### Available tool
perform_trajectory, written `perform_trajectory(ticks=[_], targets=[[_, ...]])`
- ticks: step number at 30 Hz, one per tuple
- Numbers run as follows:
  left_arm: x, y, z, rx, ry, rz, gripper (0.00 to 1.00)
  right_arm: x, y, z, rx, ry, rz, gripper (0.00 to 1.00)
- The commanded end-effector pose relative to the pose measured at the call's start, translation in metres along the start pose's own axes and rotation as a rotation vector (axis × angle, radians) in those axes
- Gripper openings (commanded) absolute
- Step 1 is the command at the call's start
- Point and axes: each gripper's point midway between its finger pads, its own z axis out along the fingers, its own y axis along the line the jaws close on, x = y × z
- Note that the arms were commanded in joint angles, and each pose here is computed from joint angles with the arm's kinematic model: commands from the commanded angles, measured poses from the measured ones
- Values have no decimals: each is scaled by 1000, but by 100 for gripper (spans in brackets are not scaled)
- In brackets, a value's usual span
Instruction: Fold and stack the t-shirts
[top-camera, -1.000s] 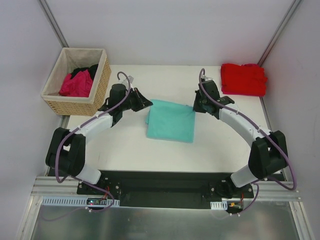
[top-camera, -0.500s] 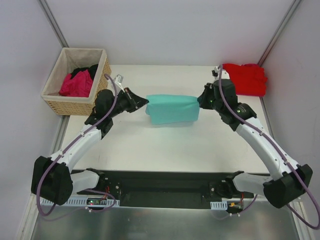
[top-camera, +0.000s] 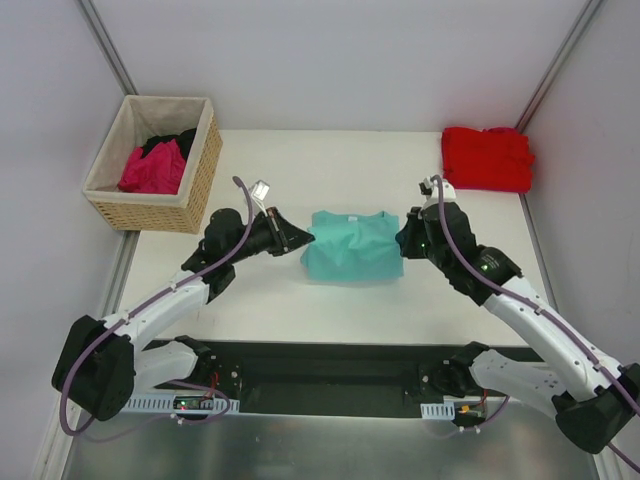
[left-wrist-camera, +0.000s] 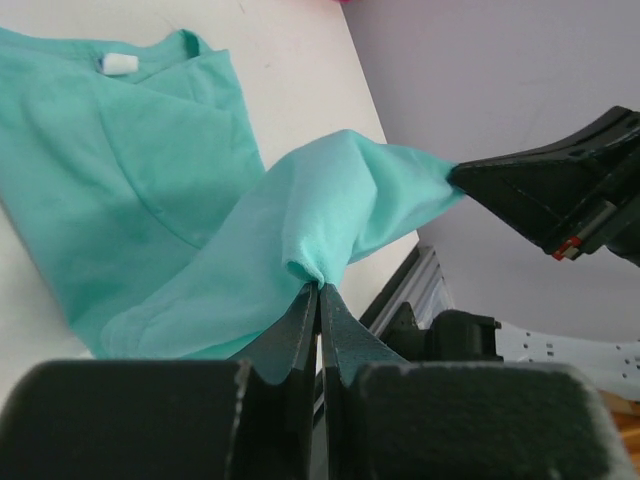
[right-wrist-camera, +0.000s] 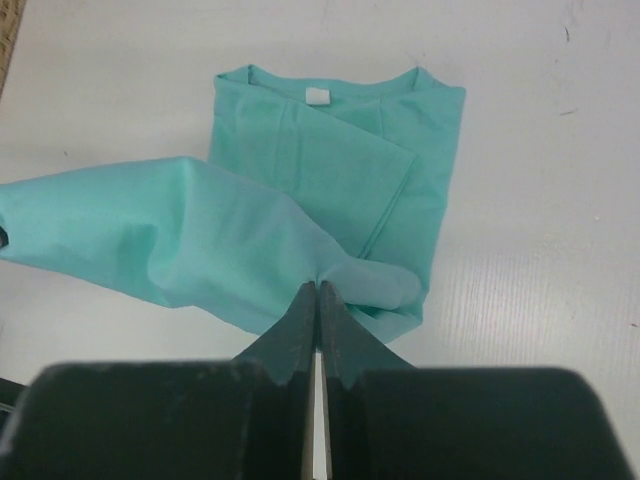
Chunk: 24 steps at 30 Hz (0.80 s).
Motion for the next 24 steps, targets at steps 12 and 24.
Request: perform_trajectory(ticks=[12, 24], targets=[[14, -38, 13, 146, 35, 34, 0, -5, -8, -22, 32, -74, 23, 1], [21, -28, -1, 109, 7, 3, 0, 5, -18, -27, 61, -62, 38, 1]])
